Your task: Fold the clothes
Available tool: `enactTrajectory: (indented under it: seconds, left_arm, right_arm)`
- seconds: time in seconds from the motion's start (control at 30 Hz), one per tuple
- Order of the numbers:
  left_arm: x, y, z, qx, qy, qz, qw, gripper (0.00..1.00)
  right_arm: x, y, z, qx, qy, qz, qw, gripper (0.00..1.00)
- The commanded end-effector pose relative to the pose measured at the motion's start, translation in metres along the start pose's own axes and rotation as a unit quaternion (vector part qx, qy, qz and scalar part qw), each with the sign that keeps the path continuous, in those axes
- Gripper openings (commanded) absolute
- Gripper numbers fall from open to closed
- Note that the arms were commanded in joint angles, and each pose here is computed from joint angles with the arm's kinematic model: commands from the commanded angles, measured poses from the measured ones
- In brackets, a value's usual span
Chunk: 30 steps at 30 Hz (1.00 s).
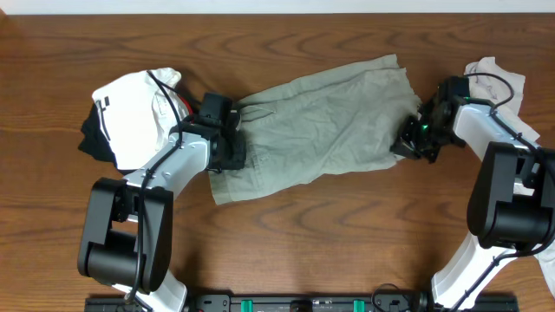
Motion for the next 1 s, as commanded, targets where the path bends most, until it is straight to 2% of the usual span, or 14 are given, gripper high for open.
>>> enactTrajectory:
  seconds: [0.0,0.23,0.5,0.57,0.67,0.77,0.9,0.97]
  left_arm:
    - [0.001,0.002,0.002,0.005,0.007,-0.003,1.0,0.31]
    - [0.001,0.002,0.002,0.004,0.011,-0.003,1.0,0.31]
    - [0.002,0.002,-0.004,-0.01,0.012,-0.003,1.0,0.31]
    - [0.002,0.001,-0.004,-0.011,0.013,-0.003,1.0,0.31]
    - [-0.002,-0.01,-0.01,-0.015,0.013,0.008,1.0,0.31]
    - [-0.011,-0.037,-0.023,-0.039,0.017,0.032,0.999,0.31]
    - [-0.024,-0.069,-0.034,-0.085,0.03,0.06,0.994,0.32]
    - [-0.032,-0.076,-0.035,-0.094,0.041,0.063,0.993,0.32]
  right_arm:
    - [-0.011,0.003,-0.002,-0.002,0.016,0.021,1.0,0.01]
    - [-0.068,-0.038,-0.027,-0.071,0.051,0.146,0.985,0.01]
    - [-0.095,-0.052,-0.027,-0.081,0.06,0.217,0.971,0.03]
    - [-0.083,-0.053,-0.026,-0.067,0.046,0.181,0.98,0.1]
    - [-0.049,-0.066,-0.024,-0.045,-0.011,0.076,0.996,0.19]
    - [-0.019,-0.098,-0.022,-0.061,-0.045,-0.013,0.997,0.34]
    - [-0.004,-0.129,-0.016,-0.1,-0.065,-0.039,0.992,0.43]
    - [-0.004,-0.135,-0.009,-0.1,-0.066,-0.04,0.992,0.42]
Point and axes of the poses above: each gripper's point midway between its finger pads, its own y axis out along the fingers, its own x axis along the line the jaws close on, z = x × y, the point moved 5 cm from there along -y, back along the fingers, and after that the axes turned 13 degrees about y, right-handed, at the moved point
